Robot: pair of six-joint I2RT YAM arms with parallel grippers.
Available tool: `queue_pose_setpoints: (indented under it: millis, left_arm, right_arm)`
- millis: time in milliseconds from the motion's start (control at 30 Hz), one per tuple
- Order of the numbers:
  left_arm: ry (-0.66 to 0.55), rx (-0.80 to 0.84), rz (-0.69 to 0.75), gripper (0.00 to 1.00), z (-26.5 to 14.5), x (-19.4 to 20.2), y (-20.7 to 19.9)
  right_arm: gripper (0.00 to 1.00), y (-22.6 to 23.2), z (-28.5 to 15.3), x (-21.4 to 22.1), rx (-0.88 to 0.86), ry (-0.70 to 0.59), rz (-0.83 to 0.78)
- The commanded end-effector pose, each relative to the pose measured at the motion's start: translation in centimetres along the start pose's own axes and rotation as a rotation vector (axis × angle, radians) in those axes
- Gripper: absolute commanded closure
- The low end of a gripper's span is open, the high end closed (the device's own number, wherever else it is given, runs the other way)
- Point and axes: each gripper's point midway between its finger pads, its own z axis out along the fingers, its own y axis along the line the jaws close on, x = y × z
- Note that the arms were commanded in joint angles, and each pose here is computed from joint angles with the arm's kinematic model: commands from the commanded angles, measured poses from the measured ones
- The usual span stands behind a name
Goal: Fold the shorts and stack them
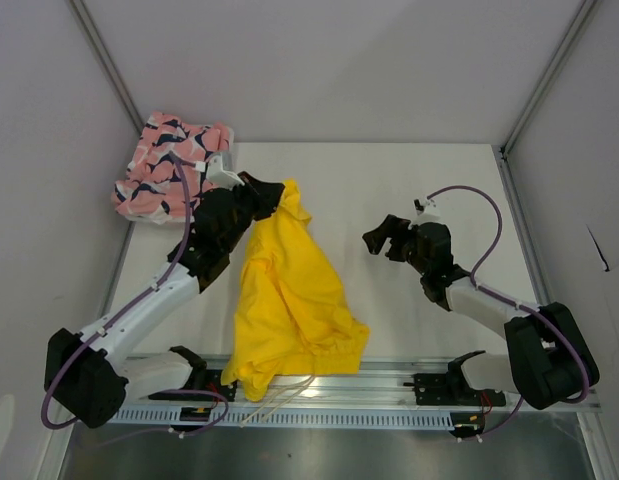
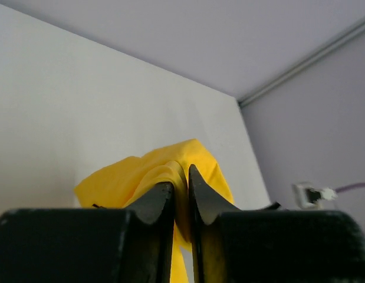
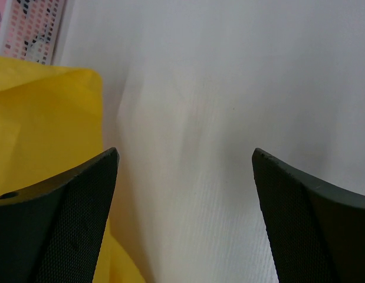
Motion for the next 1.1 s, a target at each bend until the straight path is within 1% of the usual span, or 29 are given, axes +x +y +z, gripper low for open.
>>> queue_pose_setpoints:
  millis: [0,33,100,133,167,200,233,267,300,333,367,400,433,500,533,567,633,667,700,733,767,800,833,867,900,967,1033,1067]
  left_arm:
    - [-0.125,-0.169,0.04,0.81,0.6,-2.7,2.8]
    - [-0.126,-0.212,0.031,0.75,0.8,-2.5,3.9]
    - [-0.084,-0.33,0.031,0.71,1.5,-1.4,7.6]
    - [-0.069,-0.352,0.006,0.66,1.9,-1.3,8.5]
    - [-0.061,-0.393,-0.011,0.6,2.2,-1.7,10.6]
    - [0.016,-0.369,-0.039,0.38,3.0,-0.4,11.1]
    - [0.05,-0.365,-0.056,0.28,3.3,0.1,11.8]
    - [0.07,-0.384,-0.075,0.22,3.3,-0.2,12.8]
    - [0.087,-0.381,-0.081,0.11,3.6,-0.4,12.6]
    - [0.148,-0.413,-0.064,0.06,3.3,0.8,13.4]
    - [0.138,-0.4,-0.05,0.03,3.6,-0.6,12.4]
    - [0.161,-0.402,-0.029,0.02,3.4,-0.5,12.3]
    - [0.184,-0.411,-0.018,0.01,2.9,-1.0,11.6]
    - [0.205,-0.431,-0.005,0.01,1.7,-1.2,11.5]
    - [0.226,-0.448,0.009,0.01,0.3,-1.1,11.4]
    - [0.219,-0.443,0.013,0.01,-0.4,-1.8,10.8]
    - [0.225,-0.441,0.018,0.01,-2.2,-1.7,10.4]
    - [0.198,-0.423,0.018,0.01,-4.0,-2.6,9.4]
    - [0.219,-0.436,0.017,0.01,-5.1,-1.5,10.2]
    - [0.177,-0.398,0.016,0.01,-6.6,-2.4,9.0]
    - [0.169,-0.385,0.012,0.01,-7.5,-2.4,8.8]
    - [0.195,-0.399,0.008,0.01,-8.4,-0.8,9.9]
    - [0.183,-0.381,0.007,0.01,-9.1,-0.9,9.5]
    - [0.157,-0.342,0.004,0.01,-10.4,-1.4,8.6]
    - [0.178,-0.353,0.013,0.01,-11.0,-0.2,9.5]
    - [0.171,-0.343,0.03,0.01,-12.3,-0.2,9.3]
    - [0.192,-0.383,0.072,0.01,-13.5,0.1,10.3]
    - [0.192,-0.391,0.091,0.01,-13.9,-0.1,10.3]
  right_arm:
    - [0.05,2.2,-0.2,-1.0,-0.115,-0.03,-0.006]
    - [0.05,2.5,-0.1,-0.9,-0.133,-0.026,-0.009]
    - [0.06,3.3,-0.1,-0.6,-0.174,-0.012,-0.012]
    - [0.06,3.5,-0.1,-0.6,-0.186,-0.01,-0.013]
    - [0.06,3.7,-0.1,-0.5,-0.198,-0.002,-0.009]
    - [0.07,4.1,-0.2,-0.3,-0.222,0.009,-0.01]
    - [0.07,4.4,-0.2,-0.2,-0.235,0.011,-0.012]
    - [0.07,4.7,-0.3,-0.2,-0.248,0.012,-0.016]
    - [0.07,5.0,-0.4,-0.1,-0.264,0.015,-0.024]
    - [0.08,5.8,-0.6,0.4,-0.284,0.026,-0.039]
    - [0.08,6.3,-0.7,0.5,-0.298,0.031,-0.053]
    - [0.08,7.2,-1.0,0.4,-0.321,0.027,-0.09]
    - [0.08,8.5,-1.2,1.2,-0.332,0.034,-0.125]
    - [0.07,9.8,-1.3,1.5,-0.313,0.062,-0.202]
    - [0.07,11.3,-1.7,2.3,-0.344,0.086,-0.23]
    - [0.07,11.7,-1.7,2.4,-0.34,0.099,-0.235]
    - [0.07,12.8,-2.3,2.4,-0.309,0.163,-0.201]
    - [0.07,13.3,-2.7,3.0,-0.301,0.192,-0.202]
    - [0.08,13.1,-3.4,3.6,-0.258,0.241,-0.189]
    - [0.08,13.0,-3.8,4.0,-0.235,0.257,-0.185]
    - [0.09,12.9,-4.5,5.3,-0.212,0.294,-0.192]
    - [0.09,12.7,-5.2,6.4,-0.197,0.325,-0.196]
    - [0.09,12.5,-5.7,7.2,-0.186,0.338,-0.201]
    - [0.09,12.0,-6.2,8.3,-0.141,0.346,-0.234]
    - [0.1,11.8,-6.4,9.0,-0.118,0.357,-0.254]
    - [0.1,10.9,-6.5,10.9,-0.062,0.413,-0.289]
    - [0.17,10.8,-6.4,13.3,-0.044,0.475,-0.333]
    - [0.23,11.1,-6.3,13.9,-0.037,0.494,-0.344]
